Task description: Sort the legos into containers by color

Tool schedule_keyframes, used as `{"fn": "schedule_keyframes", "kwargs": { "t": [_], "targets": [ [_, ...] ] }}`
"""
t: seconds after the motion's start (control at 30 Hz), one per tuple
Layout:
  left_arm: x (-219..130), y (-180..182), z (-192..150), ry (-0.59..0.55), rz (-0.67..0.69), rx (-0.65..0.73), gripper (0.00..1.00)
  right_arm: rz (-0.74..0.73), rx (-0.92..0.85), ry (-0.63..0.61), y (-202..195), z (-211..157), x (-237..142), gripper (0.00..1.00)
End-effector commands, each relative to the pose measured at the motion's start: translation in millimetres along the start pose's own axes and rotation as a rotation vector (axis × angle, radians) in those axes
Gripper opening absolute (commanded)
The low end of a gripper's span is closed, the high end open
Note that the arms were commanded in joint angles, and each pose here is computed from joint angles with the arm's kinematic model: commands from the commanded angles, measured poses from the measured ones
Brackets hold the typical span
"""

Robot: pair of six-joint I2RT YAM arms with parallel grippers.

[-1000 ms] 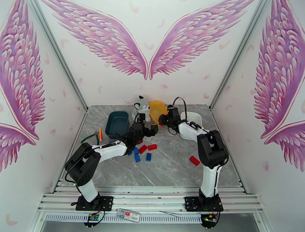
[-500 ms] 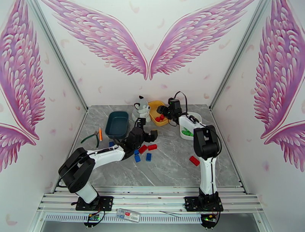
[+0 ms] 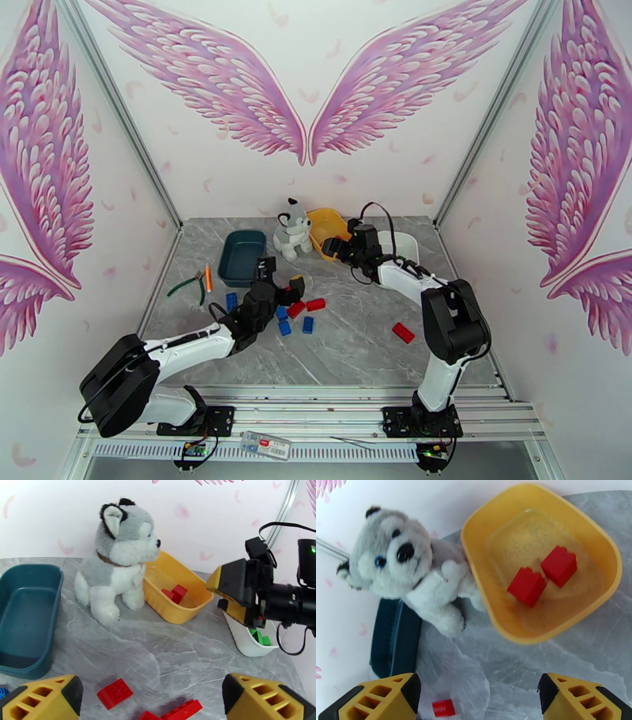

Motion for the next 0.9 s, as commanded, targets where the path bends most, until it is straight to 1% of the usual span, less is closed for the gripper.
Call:
{"fn": "schedule_keyframes", "kwargs": {
  "t": [0.0, 0.1, 0.27, 0.4, 0.5, 0.6, 0.73, 0.87],
  "targets": [
    [-12, 17, -8, -0.013, 0.047, -0.027, 0.99, -0.029, -0.089, 0.013, 6, -27, -7, 0.93],
    [-22, 29, -20, 0.000, 0.059, -0.048, 0.99, -0.049, -0.151, 0.067, 11, -58, -8, 0.99],
    [-39, 46, -44, 0.030, 0.063, -0.090, 0.99, -0.108, -0.232, 0.111, 11, -99, -17, 1.00],
    [-51, 56, -54, 0.036, 0.069, -0.112, 0.99, -0.186, -0.317, 0.145, 8, -125, -23, 0.94],
    [-59, 61, -56, 0.030, 0.070, -0.123, 0.99, -0.230, -0.366, 0.159, 5, -139, -27, 0.93],
    [-65, 63, -54, 0.018, 0.067, -0.132, 0.99, -0.267, -0.409, 0.171, 3, -150, -29, 0.95],
    [-69, 65, -50, 0.009, 0.066, -0.134, 0.99, -0.292, -0.447, 0.188, 3, -162, -27, 1.00],
    [-68, 64, -52, 0.018, 0.066, -0.131, 0.99, -0.285, -0.454, 0.206, 2, -171, -21, 0.99]
  ]
}}
Point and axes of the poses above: each hand's point on the last joint's axis, 136 mm out from that joint toward the fingers, its own x axis out along the fingers, its own y axis along the line the jaws close on, z = x × y, the point moved 4 cm from there along -x, back along the fingers, and after that the axes turned 2 degrees about x, right-handed, at the moved point
